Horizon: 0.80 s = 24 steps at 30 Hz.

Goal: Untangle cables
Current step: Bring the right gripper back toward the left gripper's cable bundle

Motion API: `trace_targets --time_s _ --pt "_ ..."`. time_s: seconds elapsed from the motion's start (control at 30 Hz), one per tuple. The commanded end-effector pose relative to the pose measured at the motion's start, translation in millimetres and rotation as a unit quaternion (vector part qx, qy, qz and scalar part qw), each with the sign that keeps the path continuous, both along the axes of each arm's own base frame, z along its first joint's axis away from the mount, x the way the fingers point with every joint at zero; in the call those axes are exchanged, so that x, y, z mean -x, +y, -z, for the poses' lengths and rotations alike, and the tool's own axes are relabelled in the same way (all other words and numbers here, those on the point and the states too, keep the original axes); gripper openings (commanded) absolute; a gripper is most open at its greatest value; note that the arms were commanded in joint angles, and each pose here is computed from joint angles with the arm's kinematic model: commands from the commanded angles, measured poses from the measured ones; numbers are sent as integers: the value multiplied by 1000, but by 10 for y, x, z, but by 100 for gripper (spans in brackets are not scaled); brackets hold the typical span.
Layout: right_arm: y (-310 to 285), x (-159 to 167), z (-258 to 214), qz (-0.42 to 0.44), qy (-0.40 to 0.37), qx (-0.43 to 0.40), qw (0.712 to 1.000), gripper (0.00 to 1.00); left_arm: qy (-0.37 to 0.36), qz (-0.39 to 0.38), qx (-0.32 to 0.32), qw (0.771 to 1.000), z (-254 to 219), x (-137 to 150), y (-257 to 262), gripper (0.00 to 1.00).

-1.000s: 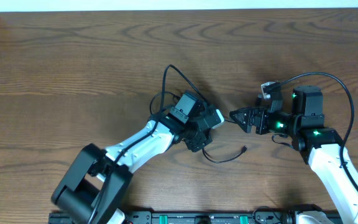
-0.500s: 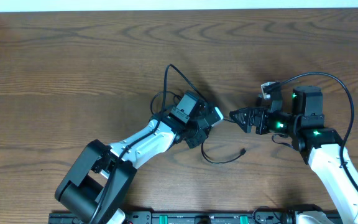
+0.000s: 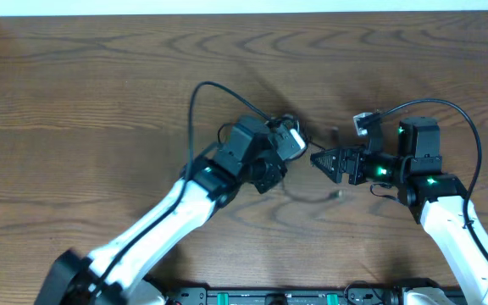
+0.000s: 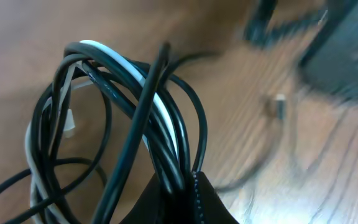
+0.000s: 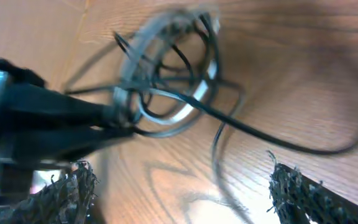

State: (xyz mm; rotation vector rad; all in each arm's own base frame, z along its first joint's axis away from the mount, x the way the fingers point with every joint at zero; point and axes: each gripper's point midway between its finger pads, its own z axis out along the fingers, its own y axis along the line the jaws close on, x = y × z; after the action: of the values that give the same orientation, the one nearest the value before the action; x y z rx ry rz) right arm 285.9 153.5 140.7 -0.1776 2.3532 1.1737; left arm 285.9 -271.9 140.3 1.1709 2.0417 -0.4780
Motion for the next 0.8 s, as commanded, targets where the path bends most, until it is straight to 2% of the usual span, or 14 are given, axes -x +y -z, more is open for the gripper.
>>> trace_targets --time_s 0.0,0.13,0.3,0.47,0.67,0.77 --pt "90 74 -68 -25 3 -27 999 88 -25 -13 30 999 -297 -2 13 8" --pt "100 76 -85 -29 1 -31 999 86 -30 -29 60 997 -498 22 29 8" --pt "200 101 -275 -65 -30 -71 995 86 -29 -30 65 997 -530 34 29 8" --pt "197 60 -302 -49 -16 -80 995 84 -8 -54 106 993 -622 7 -24 8" --pt "198 52 -310 -47 -16 -82 995 84 2 45 180 983 -890 240 -306 8" --pt "190 28 -311 -40 -14 -81 996 84 3 51 184 982 -906 256 -321 8"
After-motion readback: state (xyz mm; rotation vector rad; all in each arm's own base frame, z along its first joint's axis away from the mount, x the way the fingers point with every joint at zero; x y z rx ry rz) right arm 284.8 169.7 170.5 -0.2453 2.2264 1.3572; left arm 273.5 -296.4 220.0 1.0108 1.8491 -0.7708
